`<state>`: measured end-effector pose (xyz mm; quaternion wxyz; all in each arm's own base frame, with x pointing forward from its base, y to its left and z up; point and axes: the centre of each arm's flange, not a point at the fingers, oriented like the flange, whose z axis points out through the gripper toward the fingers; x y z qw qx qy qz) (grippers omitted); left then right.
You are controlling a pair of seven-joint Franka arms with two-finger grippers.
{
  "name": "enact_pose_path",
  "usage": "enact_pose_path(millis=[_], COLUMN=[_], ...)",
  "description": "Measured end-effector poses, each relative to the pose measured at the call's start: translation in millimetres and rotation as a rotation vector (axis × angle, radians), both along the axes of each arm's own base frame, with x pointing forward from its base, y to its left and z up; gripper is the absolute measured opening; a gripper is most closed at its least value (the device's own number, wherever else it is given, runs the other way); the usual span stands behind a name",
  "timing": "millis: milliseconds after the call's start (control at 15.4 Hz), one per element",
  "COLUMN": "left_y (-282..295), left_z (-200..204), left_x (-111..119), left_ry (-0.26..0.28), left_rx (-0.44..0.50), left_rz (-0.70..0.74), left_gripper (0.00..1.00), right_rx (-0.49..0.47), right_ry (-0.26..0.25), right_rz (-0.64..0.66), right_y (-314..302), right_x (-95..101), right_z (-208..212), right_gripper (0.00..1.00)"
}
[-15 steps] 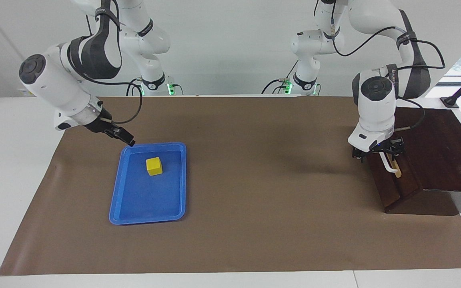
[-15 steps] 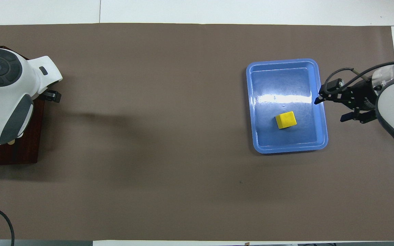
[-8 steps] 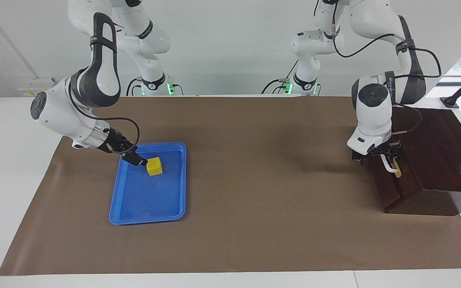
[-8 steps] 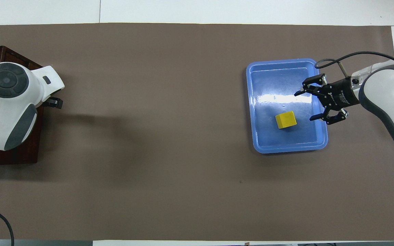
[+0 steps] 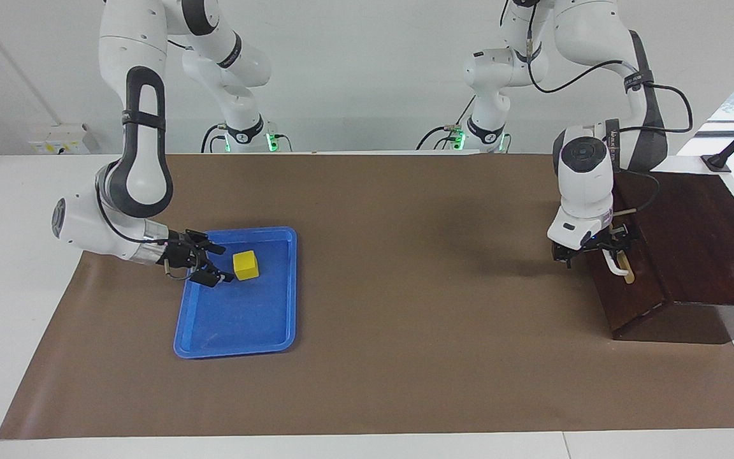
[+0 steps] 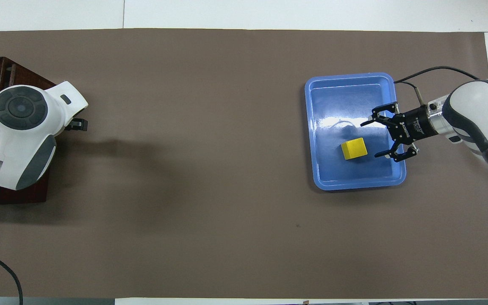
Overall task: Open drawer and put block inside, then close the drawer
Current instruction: 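Pull the drawer open with the left gripper while the right gripper descends, then close the right gripper on the yellow block while the left gripper rises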
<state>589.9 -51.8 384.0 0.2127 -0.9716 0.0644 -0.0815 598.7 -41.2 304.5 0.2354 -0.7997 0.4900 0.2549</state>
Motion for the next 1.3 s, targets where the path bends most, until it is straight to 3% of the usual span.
enact_pose_path(millis=[260,585,846,1106,1301], left_y=[-64.1,-127.2,-125.7,-117.7,-119.9], left_z=[2.6,18.9,27.8,115.3,134.9], left_x=[-8.0,-16.6,-11.7,15.9,21.3], left_ry=[-0.064,-0.091,-0.067,-0.028,0.001], left_rx=[-0.056,-0.143,-0.146,-0.191,-0.216], left_rz=[0.058,0.137,0.204,0.365,0.442], left_gripper=[1.00,1.00,1.00,1.00,1.00], right_rx=[0.020,0.036,0.047,0.046,0.050], right_ry=[0.037,0.144,0.169,0.170,0.154], right_rz=[-0.047,-0.114,-0.130,-0.124,-0.103], right_y=[-9.0,-8.6,-5.9,-0.3,0.2], right_x=[-1.6,-7.6,-10.4,-10.5,-13.4], right_z=[-10.2,-22.4,-29.7,-33.9,-38.7], right_gripper=[1.00,1.00,1.00,1.00,1.00])
